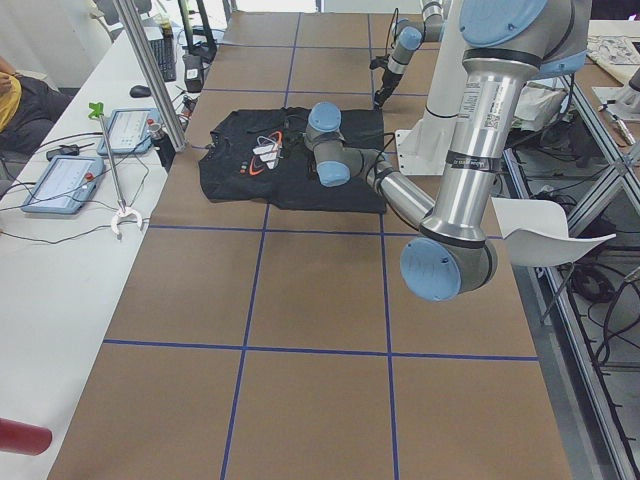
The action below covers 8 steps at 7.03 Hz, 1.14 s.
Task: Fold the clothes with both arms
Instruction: 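Lower the left gripper to the other hem corner nearest the robot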
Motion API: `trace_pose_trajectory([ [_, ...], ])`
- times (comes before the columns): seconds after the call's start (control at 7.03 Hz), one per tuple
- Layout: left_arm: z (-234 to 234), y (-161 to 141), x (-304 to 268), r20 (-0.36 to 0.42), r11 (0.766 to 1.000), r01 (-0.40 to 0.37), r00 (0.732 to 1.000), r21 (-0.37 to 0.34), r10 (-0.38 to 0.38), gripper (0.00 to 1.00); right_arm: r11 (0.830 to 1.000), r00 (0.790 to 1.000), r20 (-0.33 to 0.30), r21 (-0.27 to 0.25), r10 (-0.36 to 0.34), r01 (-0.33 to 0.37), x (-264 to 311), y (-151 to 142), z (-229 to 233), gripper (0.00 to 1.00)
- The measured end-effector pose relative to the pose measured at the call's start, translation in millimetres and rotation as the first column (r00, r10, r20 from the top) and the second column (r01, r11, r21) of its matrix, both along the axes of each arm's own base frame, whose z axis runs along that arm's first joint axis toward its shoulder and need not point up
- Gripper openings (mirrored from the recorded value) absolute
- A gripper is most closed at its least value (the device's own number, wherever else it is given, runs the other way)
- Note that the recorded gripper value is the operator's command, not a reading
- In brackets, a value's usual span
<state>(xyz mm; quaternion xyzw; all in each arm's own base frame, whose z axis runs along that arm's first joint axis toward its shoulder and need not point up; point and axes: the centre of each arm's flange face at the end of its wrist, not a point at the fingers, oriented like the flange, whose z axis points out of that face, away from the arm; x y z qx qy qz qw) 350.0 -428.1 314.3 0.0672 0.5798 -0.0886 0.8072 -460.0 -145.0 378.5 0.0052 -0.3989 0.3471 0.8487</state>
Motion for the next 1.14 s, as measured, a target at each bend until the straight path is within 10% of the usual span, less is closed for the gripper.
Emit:
trace_pose_trajectory([
  [0.28, 2.9, 6.3, 8.0, 0.007, 1.000, 0.010, 1.000, -0.010, -0.010, 1.00, 1.000, 1.000, -0.001, 0.001, -0.006, 0.006, -1.3, 2.9, 0.7, 0.52],
  [0.43, 3.4, 7.4, 9.3, 0.008, 1.000, 0.012, 1.000, -0.012, -0.012, 1.00, 1.000, 1.000, -0.002, 0.001, -0.011, 0.011, -2.3, 5.5, 1.0, 0.41],
  [0.57, 5.7, 9.5, 10.2, 0.011, 1.000, 0.011, 1.000, -0.015, -0.011, 1.00, 1.000, 1.000, -0.002, 0.001, -0.016, 0.016, -3.4, 7.8, 1.0, 0.08],
  [1.14, 12.4, 75.0, 21.3, 0.007, 0.999, 0.031, 1.000, -0.039, -0.031, 0.99, 1.000, 1.000, 0.004, 0.001, -0.016, 0.016, -4.1, 8.3, -2.0, 0.00],
])
